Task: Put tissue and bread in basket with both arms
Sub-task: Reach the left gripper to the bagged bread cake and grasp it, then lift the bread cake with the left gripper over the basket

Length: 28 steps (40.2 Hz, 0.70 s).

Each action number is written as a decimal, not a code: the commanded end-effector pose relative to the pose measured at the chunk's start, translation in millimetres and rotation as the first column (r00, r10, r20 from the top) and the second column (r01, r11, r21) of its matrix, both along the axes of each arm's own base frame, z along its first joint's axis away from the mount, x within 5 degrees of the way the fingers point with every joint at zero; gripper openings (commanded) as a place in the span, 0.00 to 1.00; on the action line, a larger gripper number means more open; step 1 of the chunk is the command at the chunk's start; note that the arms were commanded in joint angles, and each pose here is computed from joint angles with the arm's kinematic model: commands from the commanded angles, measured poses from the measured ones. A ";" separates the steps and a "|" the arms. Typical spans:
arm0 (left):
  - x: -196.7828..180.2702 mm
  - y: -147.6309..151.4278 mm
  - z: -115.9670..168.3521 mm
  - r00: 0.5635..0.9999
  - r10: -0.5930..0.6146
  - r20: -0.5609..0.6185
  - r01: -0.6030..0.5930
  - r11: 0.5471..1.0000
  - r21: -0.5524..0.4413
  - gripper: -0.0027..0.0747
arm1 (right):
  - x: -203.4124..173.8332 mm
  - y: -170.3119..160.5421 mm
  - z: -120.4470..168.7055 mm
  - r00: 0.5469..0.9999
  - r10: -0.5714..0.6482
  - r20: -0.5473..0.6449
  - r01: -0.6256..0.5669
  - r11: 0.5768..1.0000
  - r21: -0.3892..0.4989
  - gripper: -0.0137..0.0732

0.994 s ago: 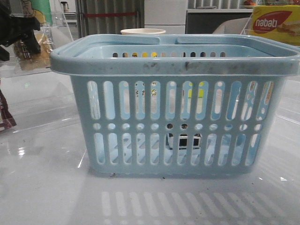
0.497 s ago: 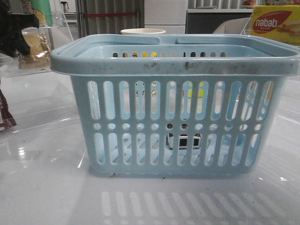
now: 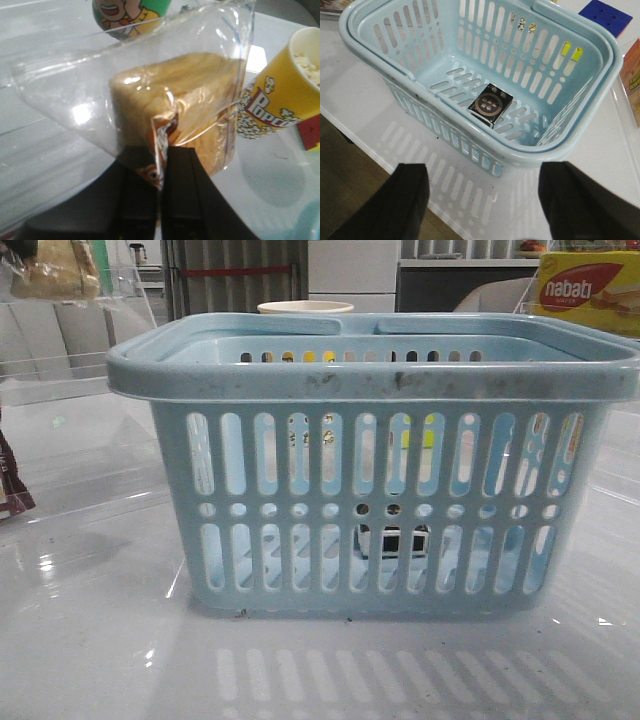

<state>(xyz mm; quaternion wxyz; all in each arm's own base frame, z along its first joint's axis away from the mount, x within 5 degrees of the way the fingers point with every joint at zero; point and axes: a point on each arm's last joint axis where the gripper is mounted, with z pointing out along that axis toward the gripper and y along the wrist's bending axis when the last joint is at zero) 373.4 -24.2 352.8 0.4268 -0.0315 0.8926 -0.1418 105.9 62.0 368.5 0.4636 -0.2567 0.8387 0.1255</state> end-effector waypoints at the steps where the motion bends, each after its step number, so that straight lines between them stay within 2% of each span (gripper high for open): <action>1: -27.4 -10.7 51.3 0.989 -0.028 0.145 0.033 0.999 -0.032 0.15 | 1.6 0.2 13.8 0.996 -0.003 0.089 0.000 0.999 0.033 0.81; 5: -45.6 -27.8 65.6 0.975 -0.135 0.179 0.132 0.991 0.032 0.15 | 1.6 0.2 13.8 0.996 -0.003 0.089 0.000 0.999 0.033 0.81; 9: -65.2 -53.3 78.8 0.938 -0.268 0.221 0.251 0.963 0.103 0.15 | 1.6 0.2 13.8 0.996 -0.003 0.089 0.000 0.999 0.033 0.81; 13: -77.9 -79.3 83.3 0.902 -0.361 0.237 0.341 0.932 0.121 0.15 | 1.6 0.2 13.8 0.996 -0.003 0.089 0.000 0.999 0.033 0.81; 20: -94.0 -121.6 81.3 0.841 -0.489 0.231 0.473 0.872 0.122 0.15 | 1.6 0.2 13.8 0.996 -0.003 0.089 0.000 0.999 0.033 0.81; 28: -97.3 -162.1 61.3 0.787 -0.593 0.168 0.580 0.805 0.122 0.15 | 1.6 0.2 13.8 0.996 -0.003 0.089 0.000 0.999 0.033 0.81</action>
